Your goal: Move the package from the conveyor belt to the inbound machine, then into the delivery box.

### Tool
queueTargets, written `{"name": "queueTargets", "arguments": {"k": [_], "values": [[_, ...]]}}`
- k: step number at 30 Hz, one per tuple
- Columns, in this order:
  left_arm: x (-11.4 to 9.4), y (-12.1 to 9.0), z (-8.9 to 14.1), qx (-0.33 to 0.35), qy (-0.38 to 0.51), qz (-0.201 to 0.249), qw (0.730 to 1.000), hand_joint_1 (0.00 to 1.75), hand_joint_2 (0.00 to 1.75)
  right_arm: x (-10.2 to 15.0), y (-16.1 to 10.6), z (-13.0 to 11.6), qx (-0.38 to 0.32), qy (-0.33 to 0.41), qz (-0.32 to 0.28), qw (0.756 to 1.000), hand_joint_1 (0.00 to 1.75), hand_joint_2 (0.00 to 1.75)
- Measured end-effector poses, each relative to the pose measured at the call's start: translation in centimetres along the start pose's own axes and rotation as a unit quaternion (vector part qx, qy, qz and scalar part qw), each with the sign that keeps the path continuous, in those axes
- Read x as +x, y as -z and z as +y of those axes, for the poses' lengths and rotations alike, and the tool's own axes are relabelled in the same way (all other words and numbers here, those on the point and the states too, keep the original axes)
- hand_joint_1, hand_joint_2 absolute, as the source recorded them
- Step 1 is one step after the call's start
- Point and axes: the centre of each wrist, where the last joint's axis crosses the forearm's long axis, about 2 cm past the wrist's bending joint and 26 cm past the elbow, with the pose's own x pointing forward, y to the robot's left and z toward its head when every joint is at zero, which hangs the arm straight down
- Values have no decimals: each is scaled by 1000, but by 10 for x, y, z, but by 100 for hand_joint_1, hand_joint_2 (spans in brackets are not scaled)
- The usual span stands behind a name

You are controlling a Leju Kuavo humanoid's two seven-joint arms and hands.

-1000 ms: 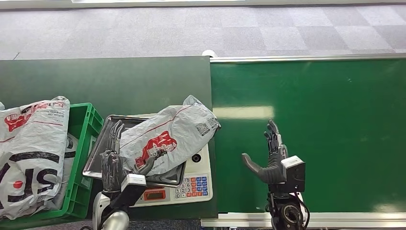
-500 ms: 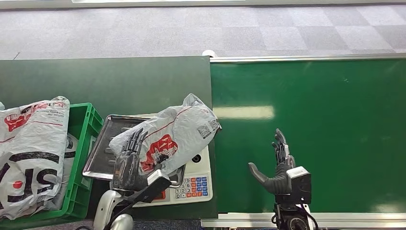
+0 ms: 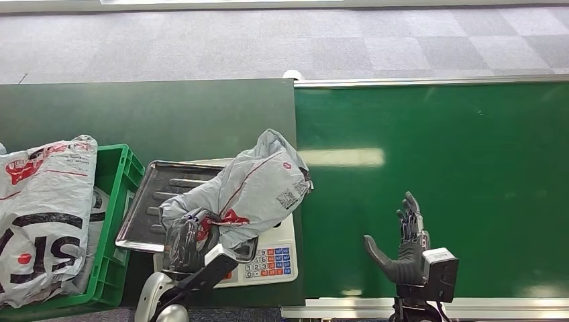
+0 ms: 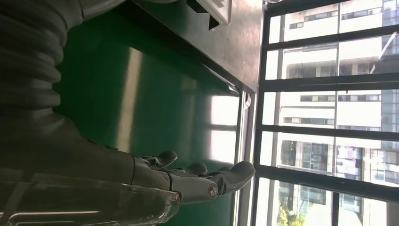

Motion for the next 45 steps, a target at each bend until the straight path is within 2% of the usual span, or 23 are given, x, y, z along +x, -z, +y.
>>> {"name": "queueTargets", "arguments": {"k": [9, 11, 14, 17, 19, 24, 27, 32, 37, 39, 42, 45], "values": [[-2, -2, -1, 35, -9, 5, 999, 175, 175, 2, 0, 4, 4, 3, -1, 1000, 0, 175], [-3, -5, 0, 72, -24, -9, 997, 175, 175, 2, 0, 5, 4, 4, -1, 1000, 0, 175], [-4, -7, 9, 177, -60, -64, 980, 175, 175, 2, 2, 5, 4, 7, -2, 1000, 0, 175], [3, -3, 32, 281, -76, -127, 948, 175, 175, 4, 6, 6, 2, 12, -5, 1000, 0, 175], [10, 2, 54, 337, -72, -151, 927, 175, 175, 4, 9, 7, 0, 15, -8, 1000, 0, 175], [24, 4, 106, 447, -50, -166, 877, 175, 175, 3, 12, 9, -6, 20, -11, 1000, 0, 175], [26, 0, 138, 508, -27, -165, 845, 175, 175, 1, 11, 11, -12, 22, -10, 1000, 0, 175], [10, -13, 174, 554, 67, -143, 818, 175, 175, 0, 8, 13, -17, 19, -5, 1000, 0, 175], [-17, -24, 186, 534, 180, -94, 821, 175, 175, 0, 1, 12, -24, 11, 5, 1000, 0, 175], [-35, -28, 182, 514, 207, -56, 831, 175, 175, 0, -3, 12, -23, 8, 9, 1000, 0, 175], [-62, -40, 171, 463, 253, 30, 849, 175, 175, 1, -9, 11, -19, 4, 14, 1000, 0, 175], [-75, -48, 159, 426, 269, 106, 857, 175, 175, 2, -11, 9, -18, 1, 17, 1000, 0, 175]]}}
